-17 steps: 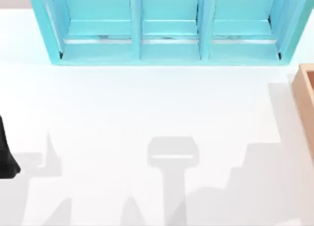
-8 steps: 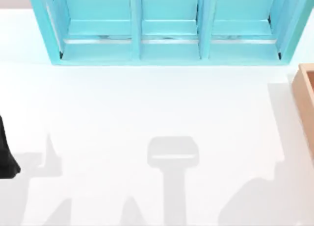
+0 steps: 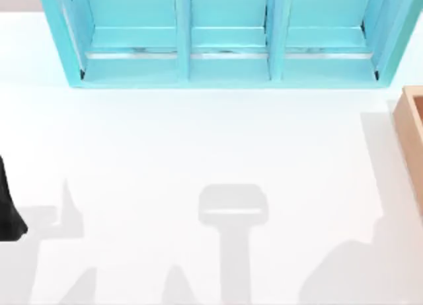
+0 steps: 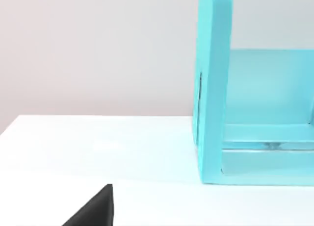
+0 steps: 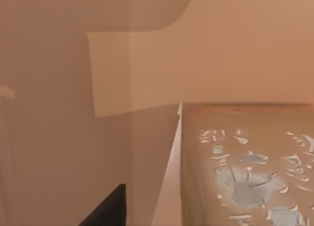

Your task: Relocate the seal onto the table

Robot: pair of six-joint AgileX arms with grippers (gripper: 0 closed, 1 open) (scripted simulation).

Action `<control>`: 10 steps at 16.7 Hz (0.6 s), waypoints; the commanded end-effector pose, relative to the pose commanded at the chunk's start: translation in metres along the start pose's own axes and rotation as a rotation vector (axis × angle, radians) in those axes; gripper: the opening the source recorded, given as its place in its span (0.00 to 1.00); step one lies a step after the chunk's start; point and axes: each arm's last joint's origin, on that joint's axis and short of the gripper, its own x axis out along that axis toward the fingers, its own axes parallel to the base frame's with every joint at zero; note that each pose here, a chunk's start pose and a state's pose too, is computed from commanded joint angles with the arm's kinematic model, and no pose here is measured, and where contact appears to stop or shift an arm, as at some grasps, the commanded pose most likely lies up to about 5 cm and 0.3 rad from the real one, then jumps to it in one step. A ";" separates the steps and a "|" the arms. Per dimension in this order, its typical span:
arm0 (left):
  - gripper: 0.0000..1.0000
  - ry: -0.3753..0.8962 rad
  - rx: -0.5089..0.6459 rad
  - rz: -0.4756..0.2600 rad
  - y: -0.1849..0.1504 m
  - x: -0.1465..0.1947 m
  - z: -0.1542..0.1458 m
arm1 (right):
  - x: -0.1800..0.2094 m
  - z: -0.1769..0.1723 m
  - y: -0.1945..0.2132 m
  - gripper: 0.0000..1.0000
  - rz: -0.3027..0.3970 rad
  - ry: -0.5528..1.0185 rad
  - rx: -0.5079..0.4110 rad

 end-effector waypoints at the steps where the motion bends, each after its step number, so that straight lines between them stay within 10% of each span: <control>1: 1.00 0.000 0.000 0.000 0.000 0.000 0.000 | 0.000 0.000 0.000 0.70 0.000 0.000 0.000; 10: 1.00 0.000 0.000 0.000 0.000 0.000 0.000 | 0.000 0.000 0.000 0.02 0.000 0.000 0.000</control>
